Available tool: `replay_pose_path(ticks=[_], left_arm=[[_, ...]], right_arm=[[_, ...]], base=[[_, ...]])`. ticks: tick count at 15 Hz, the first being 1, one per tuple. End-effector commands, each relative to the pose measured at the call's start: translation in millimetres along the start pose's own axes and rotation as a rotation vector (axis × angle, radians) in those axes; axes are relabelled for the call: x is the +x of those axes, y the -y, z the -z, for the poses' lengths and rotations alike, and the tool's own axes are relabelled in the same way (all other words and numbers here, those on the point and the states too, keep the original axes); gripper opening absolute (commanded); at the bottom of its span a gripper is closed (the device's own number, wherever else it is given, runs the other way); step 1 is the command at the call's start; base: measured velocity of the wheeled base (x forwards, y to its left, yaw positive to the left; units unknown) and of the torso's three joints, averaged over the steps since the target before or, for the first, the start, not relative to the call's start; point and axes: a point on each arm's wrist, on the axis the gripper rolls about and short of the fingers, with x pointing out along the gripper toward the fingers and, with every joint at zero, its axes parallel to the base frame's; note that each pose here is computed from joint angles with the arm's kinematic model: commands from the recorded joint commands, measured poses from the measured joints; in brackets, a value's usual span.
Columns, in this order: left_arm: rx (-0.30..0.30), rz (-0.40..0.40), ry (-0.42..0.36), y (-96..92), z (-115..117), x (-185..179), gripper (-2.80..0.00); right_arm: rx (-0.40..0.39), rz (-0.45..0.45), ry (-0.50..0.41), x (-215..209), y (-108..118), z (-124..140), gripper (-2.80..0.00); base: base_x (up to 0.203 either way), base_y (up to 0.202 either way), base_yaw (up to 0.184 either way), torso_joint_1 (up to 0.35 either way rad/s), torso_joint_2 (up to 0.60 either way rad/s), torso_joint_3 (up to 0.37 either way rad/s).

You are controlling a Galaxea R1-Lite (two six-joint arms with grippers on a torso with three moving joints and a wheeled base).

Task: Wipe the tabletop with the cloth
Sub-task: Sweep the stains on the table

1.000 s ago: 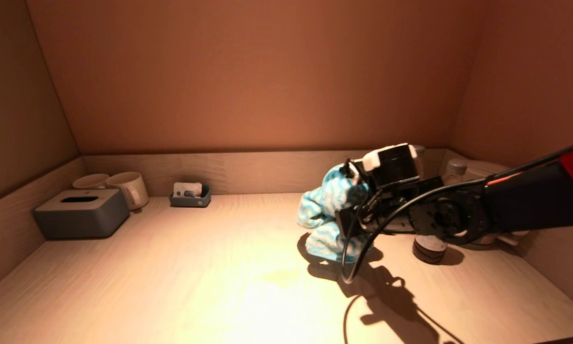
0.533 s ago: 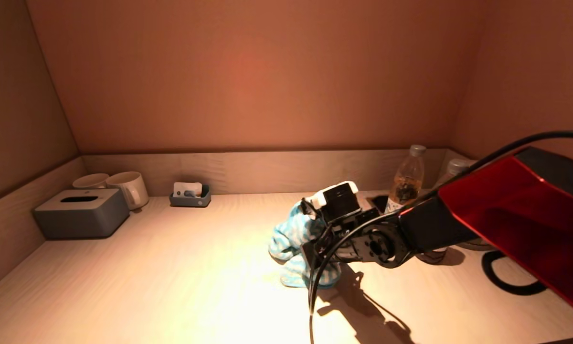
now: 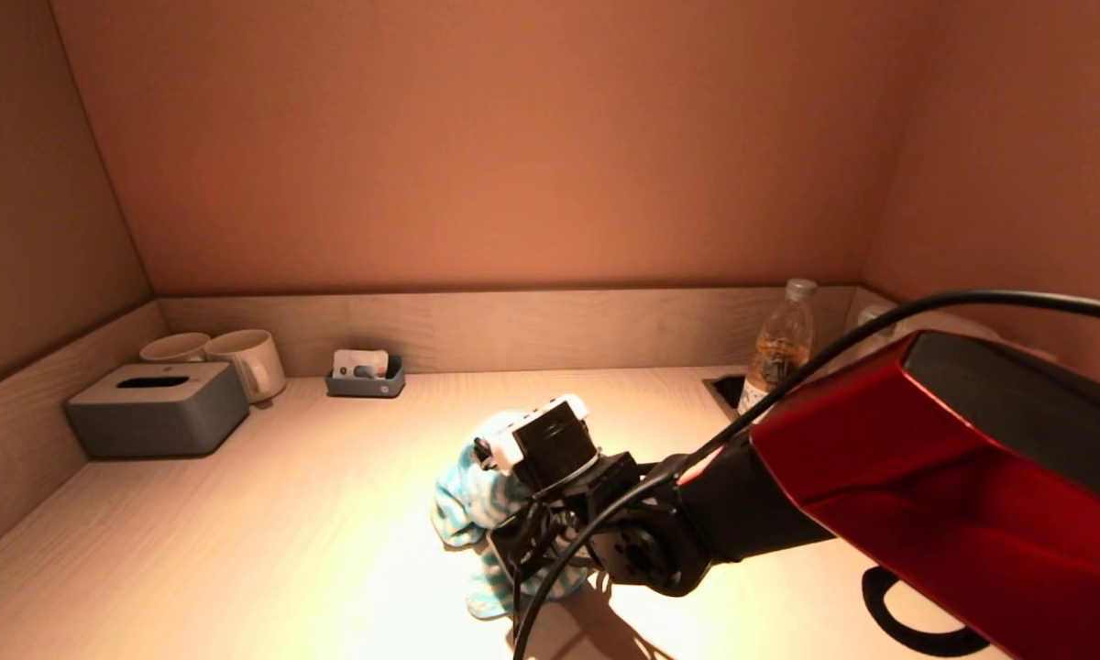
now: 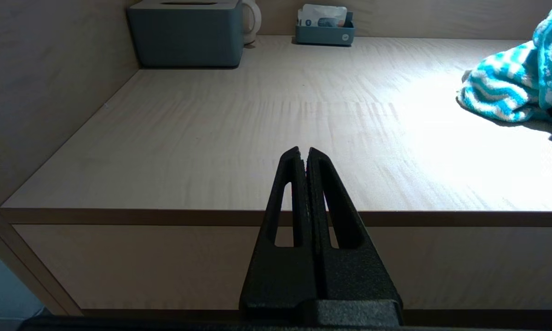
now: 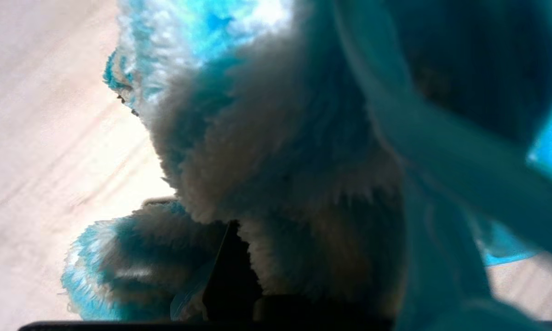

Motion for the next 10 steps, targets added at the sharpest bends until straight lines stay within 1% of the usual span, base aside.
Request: replay_pose_path(ticks=[1,2,4,7,8,10], left_arm=[[-0.001,0.000,0.001,0.0,0,0,-2.80],[-0.001,0.000,0.001,0.0,0,0,-2.80],[-0.001,0.000,0.000,0.0,0,0,-2.80],[-0.001,0.000,-0.001,0.0,0,0,-2.80],[-0.001,0.000,0.001,0.0,0,0,-2.80],[-0.001,0.000,0.001,0.0,0,0,-2.80]], right_arm=[[-0.031,-0.023,-0.001,-12,-15,3,-2.80],[-0.048,-0.023,-0.003,-19,-21,7,-2.80],[-0.065,-0.027,-0.010,-32,-25,14,-2.80],[-0.079,-0.031,-0.031,-50,-24,30,-2.80],[-0.075,-0.028,-0.023,-52,-22,31,-2.80],[-0.027,0.030,-0.034,-56,7,39,-2.80]], base=[[0.000,0.000,0.000,0.000,0.00,0.000],[0.000,0.000,0.000,0.000,0.00,0.000],[0.000,0.000,0.000,0.000,0.00,0.000],[0.000,0.000,0.000,0.000,0.00,0.000],[0.000,0.000,0.000,0.000,0.00,0.000],[0.000,0.000,0.000,0.000,0.00,0.000]])
